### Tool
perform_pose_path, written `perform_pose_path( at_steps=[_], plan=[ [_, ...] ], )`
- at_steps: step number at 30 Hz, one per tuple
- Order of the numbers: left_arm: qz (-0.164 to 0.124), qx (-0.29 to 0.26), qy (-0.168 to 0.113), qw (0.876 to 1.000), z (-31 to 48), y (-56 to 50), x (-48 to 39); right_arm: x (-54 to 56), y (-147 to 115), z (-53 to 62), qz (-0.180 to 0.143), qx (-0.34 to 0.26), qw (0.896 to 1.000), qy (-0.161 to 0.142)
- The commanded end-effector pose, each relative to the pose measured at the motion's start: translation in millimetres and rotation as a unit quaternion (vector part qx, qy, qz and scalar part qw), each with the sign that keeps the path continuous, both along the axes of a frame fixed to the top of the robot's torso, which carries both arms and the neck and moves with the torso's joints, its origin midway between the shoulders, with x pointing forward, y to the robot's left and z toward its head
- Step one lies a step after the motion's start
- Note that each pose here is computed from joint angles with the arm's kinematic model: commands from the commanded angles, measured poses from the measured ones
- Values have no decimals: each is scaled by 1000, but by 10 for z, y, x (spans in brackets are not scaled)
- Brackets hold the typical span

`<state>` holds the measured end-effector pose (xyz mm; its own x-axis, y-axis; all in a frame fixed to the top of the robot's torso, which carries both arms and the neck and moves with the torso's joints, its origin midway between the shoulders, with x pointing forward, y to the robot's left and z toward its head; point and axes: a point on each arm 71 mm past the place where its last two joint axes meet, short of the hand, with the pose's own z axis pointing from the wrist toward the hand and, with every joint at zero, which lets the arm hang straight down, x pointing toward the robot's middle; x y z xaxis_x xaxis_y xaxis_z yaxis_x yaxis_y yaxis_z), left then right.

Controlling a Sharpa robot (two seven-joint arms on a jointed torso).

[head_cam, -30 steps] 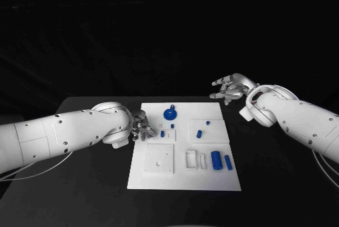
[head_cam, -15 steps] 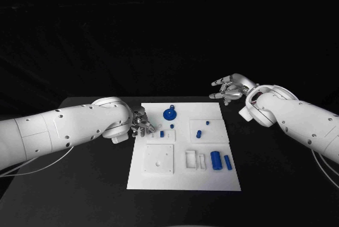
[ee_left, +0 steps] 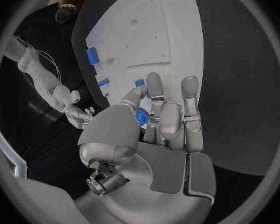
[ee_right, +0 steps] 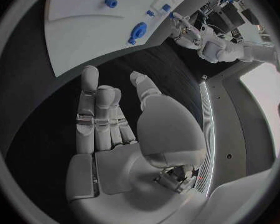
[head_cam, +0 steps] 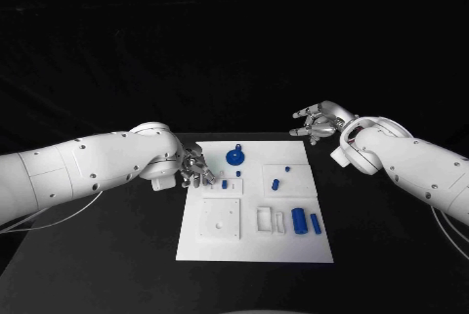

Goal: Assemble the parts on the task board

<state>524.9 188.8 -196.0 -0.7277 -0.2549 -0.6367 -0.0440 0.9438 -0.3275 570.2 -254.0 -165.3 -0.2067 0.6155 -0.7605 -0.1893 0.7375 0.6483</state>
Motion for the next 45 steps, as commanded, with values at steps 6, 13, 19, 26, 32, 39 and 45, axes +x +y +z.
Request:
perform_pose_path(
  at_steps=[6, 13, 19, 26, 32, 39, 45],
  plan=[
    [-36, 13, 31, 999, 6, -27, 48, -3, 21, -12, 8, -5, 1000, 4],
    [-40, 18, 8, 999, 21, -41, 104, -3, 35, -13, 9, -4, 1000, 4],
    [-39, 16, -7, 999, 23, -58, 133, -3, 47, -14, 10, -4, 1000, 4],
    [-42, 15, -7, 999, 3, -81, 128, -2, 55, -13, 11, -7, 1000, 2],
    [-45, 14, -5, 999, -5, -84, 119, -2, 56, -13, 12, -10, 1000, 1],
    [-49, 14, -1, 999, -19, -92, 102, -3, 56, -13, 12, -10, 1000, 1],
    [-46, 17, -2, 999, -34, -92, 91, -3, 52, -13, 12, -11, 1000, 1]
  ],
)
